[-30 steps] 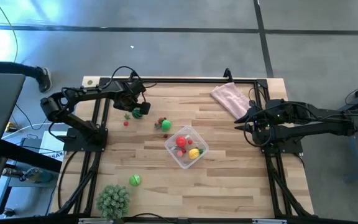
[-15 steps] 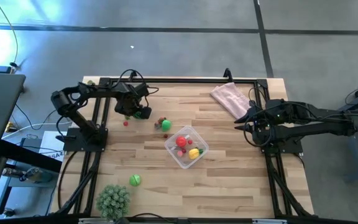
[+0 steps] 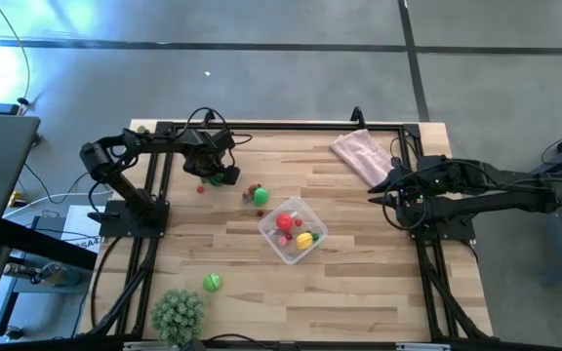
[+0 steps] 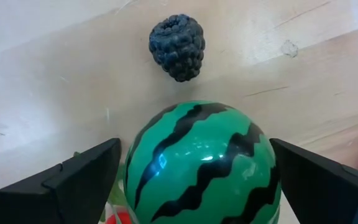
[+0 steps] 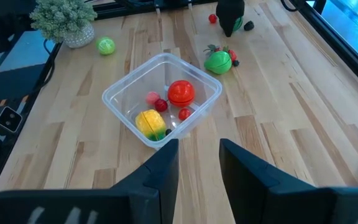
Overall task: Pick and placing Produce into tupperware
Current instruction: Put the green watermelon into the transparent container
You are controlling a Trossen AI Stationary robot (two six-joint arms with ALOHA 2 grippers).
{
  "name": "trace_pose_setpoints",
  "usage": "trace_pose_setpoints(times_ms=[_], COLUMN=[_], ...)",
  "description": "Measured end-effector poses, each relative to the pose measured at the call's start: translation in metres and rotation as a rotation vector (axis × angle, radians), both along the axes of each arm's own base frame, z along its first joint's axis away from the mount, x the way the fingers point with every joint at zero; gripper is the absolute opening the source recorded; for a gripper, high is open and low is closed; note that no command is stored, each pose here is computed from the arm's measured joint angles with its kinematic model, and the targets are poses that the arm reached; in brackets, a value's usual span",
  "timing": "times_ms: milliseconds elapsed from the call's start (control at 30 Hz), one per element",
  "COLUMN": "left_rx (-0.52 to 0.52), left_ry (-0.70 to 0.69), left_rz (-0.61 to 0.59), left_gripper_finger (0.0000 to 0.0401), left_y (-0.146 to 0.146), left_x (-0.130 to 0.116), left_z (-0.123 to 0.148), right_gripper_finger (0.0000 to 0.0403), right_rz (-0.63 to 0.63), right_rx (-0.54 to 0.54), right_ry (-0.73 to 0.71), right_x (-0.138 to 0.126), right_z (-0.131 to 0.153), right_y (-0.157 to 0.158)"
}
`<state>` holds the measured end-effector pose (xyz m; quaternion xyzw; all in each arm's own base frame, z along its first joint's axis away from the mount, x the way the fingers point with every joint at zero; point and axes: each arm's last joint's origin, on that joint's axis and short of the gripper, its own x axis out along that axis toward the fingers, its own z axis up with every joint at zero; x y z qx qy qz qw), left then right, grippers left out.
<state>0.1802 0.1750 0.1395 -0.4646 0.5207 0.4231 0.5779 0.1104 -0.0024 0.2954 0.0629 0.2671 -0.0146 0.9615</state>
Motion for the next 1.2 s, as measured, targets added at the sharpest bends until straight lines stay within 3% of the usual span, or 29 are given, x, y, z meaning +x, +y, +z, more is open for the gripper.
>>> trace_pose_setpoints(times_ms=[500, 833, 1200], left_rx=[-0.016, -0.013, -0.017], left_ry=[-0.011, -0.006, -0.011], left_rz=[-0.002, -0.003, -0.004], left_gripper_finger=[0.0278, 0.0327, 0.0277], left_y=[-0.0006, -0.0006, -0.0007], left_x=[0.0001, -0.0001, 0.0001], left_z=[0.0000, 0.0000, 0.0000], right_gripper_finger=[0.0105, 0.0105, 0.0105], right_rz=[0.000, 0.000, 0.000], right_rx=[0.000, 0.000, 0.000], right_ry=[0.000, 0.000, 0.000], right_x=[0.0000, 0.0000, 0.0000], right_z=[0.0000, 0.0000, 0.0001], right_y=[0.0000, 0.0000, 0.0000])
